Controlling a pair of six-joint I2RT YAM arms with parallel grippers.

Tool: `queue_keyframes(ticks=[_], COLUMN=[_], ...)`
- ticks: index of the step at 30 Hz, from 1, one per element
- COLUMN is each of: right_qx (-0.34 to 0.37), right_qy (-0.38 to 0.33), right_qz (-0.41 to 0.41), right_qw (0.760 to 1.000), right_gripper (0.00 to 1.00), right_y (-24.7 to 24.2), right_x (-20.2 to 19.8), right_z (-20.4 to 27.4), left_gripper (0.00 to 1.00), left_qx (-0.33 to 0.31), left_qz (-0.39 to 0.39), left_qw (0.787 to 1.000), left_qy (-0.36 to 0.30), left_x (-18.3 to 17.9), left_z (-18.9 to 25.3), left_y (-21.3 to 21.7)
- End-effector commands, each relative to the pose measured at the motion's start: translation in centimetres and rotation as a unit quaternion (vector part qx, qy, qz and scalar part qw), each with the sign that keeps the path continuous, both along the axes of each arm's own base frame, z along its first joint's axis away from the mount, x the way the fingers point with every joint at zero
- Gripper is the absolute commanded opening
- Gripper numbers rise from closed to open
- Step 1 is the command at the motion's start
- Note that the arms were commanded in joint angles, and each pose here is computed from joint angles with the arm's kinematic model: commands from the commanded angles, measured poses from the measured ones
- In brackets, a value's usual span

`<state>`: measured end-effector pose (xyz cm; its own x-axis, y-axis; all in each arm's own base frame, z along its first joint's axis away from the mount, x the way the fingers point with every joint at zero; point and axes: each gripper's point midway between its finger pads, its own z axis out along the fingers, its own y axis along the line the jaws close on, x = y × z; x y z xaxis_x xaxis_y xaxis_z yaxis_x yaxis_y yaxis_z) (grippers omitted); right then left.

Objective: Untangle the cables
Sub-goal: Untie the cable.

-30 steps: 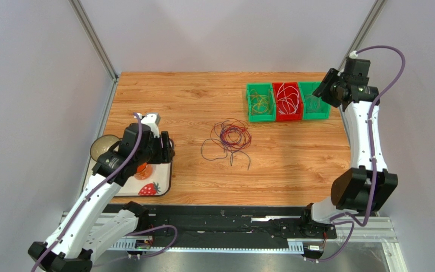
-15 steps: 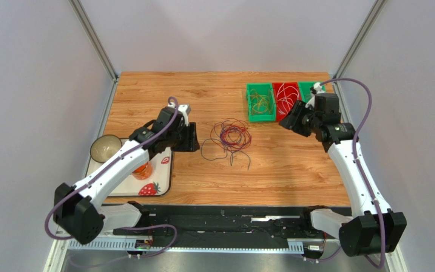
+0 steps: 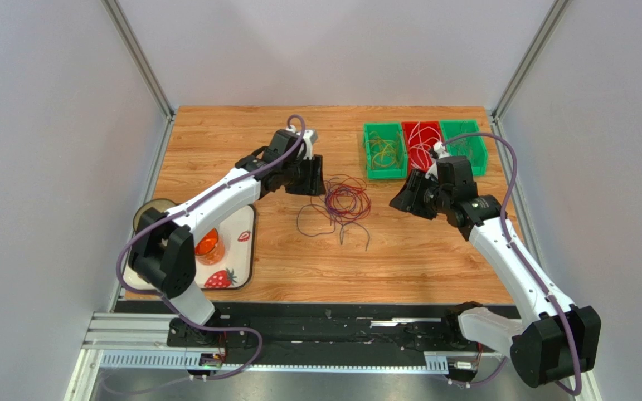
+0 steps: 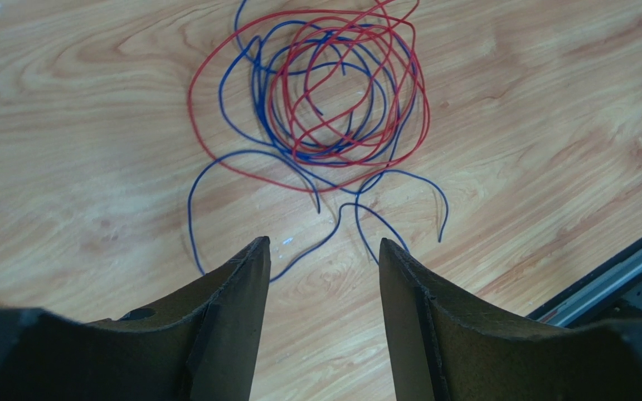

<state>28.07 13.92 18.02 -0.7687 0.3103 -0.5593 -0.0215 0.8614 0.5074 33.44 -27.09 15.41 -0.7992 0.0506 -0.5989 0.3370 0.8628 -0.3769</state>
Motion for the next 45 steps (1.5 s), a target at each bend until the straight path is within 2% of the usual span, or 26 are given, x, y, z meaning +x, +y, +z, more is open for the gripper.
queue_keyframes(ticks=[1,5,14,16,22,27,38,40,41,45], right_qx=[0.002,-0.007,-0.013,-0.014,-0.015,-0.015,-0.016,-0.015,-0.016,-0.017], right_qy=[-0.035,-0.033,-0.026,-0.024,-0.019,-0.015,-0.013,-0.012,-0.011,-0.011], right_qz=[0.001,0.005,0.013,0.013,0.017,0.019,0.023,0.024,0.023,0.023], right_qw=[0.999,0.999,0.999,1.000,1.000,1.000,1.000,1.000,1.000,1.000], right_gripper=[0.48,0.48,0.48,0.48,0.48,0.48,0.48,0.48,0.48,0.48], right_y=[0.0,-0.2,-0.2,-0.3,-0.2,-0.2,-0.2,-0.1,-0.2,-0.3], right_x=[0.3,0.0,-0.2,-0.3,-0.5,-0.6,-0.7,-0.8,-0.9,-1.0], right_z=[1.2,1.0,0.5,0.3,-0.2,-0.5,-0.6,-0.6,-0.7,-0.8], left_gripper=[0.60,0.60,0.61,0.61,0.61,0.61,0.57,0.54,0.49,0.20], left_qx=[-0.027,-0.017,-0.001,0.025,0.094,0.120,0.116,0.103,0.100,0.090], left_qz=[-0.093,-0.138,-0.180,-0.162,-0.032,-0.006,0.016,0.004,0.002,-0.009], left_qw=[0.994,0.989,0.982,0.986,0.994,0.992,0.993,0.995,0.995,0.996], left_qy=[-0.041,-0.044,-0.051,-0.042,-0.051,-0.041,-0.004,0.007,0.007,0.011], left_x=[1.5,2.2,4.1,4.7,7.4,8.0,8.9,8.7,8.8,8.8], left_z=[0.7,-1.0,-2.9,-4.2,-4.6,-5.6,-7.3,-7.7,-7.7,-8.0], left_y=[-3.5,-4.7,-6.3,-5.6,-2.2,-1.1,-0.3,-0.9,-1.1,-1.7])
